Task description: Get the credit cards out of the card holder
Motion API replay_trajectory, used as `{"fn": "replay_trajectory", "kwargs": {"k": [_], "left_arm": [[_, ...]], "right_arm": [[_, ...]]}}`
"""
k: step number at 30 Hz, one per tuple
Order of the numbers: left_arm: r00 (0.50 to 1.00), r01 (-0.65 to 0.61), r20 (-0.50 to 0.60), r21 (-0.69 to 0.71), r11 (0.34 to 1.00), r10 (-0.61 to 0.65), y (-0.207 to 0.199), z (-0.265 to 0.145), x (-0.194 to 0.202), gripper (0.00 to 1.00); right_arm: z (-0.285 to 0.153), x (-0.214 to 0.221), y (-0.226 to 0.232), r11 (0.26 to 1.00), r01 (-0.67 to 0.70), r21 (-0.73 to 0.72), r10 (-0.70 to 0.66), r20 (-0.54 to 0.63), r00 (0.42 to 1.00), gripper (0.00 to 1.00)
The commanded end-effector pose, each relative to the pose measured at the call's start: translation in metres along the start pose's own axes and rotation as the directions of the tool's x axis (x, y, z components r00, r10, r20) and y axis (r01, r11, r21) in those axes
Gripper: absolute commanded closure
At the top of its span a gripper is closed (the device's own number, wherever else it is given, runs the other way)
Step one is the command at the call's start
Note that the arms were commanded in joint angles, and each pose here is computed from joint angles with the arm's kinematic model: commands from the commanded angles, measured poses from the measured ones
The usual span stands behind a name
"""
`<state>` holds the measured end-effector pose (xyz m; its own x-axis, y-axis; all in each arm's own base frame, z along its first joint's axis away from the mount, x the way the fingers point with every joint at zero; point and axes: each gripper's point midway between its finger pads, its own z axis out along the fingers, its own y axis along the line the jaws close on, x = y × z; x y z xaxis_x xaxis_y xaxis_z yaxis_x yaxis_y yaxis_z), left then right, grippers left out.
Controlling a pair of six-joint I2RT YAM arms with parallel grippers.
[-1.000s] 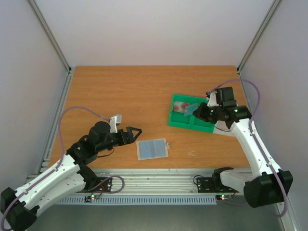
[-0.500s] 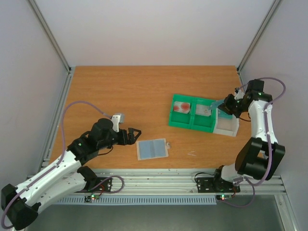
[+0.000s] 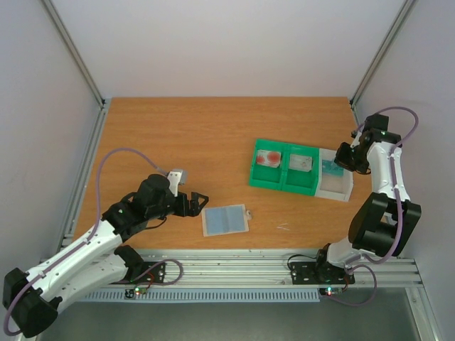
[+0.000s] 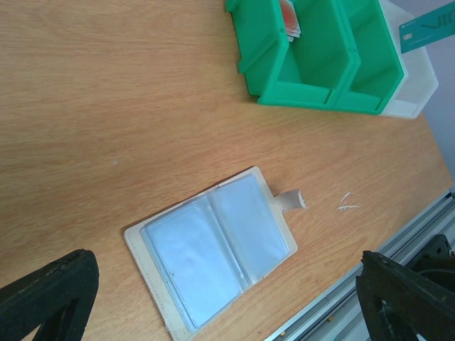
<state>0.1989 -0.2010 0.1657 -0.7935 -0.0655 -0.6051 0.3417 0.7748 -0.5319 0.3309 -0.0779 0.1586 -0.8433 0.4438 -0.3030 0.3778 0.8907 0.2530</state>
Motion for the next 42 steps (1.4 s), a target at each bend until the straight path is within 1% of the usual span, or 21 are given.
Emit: {"fn": "replay_trajectory", "kwargs": {"k": [1, 8, 14, 19, 25, 28, 31, 36, 42], "left_arm": [[0.998, -0.034, 0.045, 0.032, 0.999, 0.033, -0.011, -0.008, -0.014, 0.01], [0.996, -0.015, 0.083, 0.060, 0.998, 0.010, -0.017, -0.015, -0.021, 0.01], [0.994, -0.006, 0.107, 0.038, 0.999, 0.002, -0.013, -0.016, -0.026, 0.01], [0.995, 0.016, 0.095, 0.042, 0.999, -0.020, -0.012, -0.009, -0.025, 0.01], [0.996, 0.049, 0.068, 0.054, 0.997, -0.052, -0.017, -0.002, -0.027, 0.01], [0.997, 0.060, 0.055, 0.055, 0.997, -0.063, -0.019, 0.002, -0.029, 0.01], [0.997, 0.060, 0.043, 0.060, 0.996, -0.062, -0.022, 0.005, -0.031, 0.01], [0.997, 0.066, 0.032, 0.057, 0.996, -0.067, -0.023, 0.007, -0.032, 0.01], [0.996, 0.081, 0.035, 0.054, 0.995, -0.083, -0.022, 0.005, -0.031, 0.01]], "right_arm": [[0.013, -0.006, -0.013, 0.995, 0.089, 0.049, -0.089, -0.018, 0.996, 0.99], [0.040, -0.006, 0.001, 0.987, 0.134, -0.091, -0.142, -0.088, 0.986, 0.99], [0.033, -0.012, 0.007, 0.980, 0.141, -0.141, -0.153, -0.081, 0.985, 0.99], [0.032, -0.019, 0.011, 0.969, 0.131, -0.209, -0.150, -0.080, 0.985, 0.99], [0.039, -0.020, 0.007, 0.970, 0.117, -0.212, -0.141, -0.100, 0.985, 0.99], [0.044, -0.021, 0.006, 0.970, 0.107, -0.219, -0.133, -0.108, 0.985, 0.96], [0.047, -0.024, 0.007, 0.969, 0.098, -0.225, -0.127, -0.115, 0.985, 0.95], [0.053, -0.029, -0.002, 0.978, 0.102, -0.181, -0.124, -0.115, 0.986, 0.94], [0.058, -0.032, -0.008, 0.983, 0.100, -0.157, -0.120, -0.124, 0.985, 0.87]]}}
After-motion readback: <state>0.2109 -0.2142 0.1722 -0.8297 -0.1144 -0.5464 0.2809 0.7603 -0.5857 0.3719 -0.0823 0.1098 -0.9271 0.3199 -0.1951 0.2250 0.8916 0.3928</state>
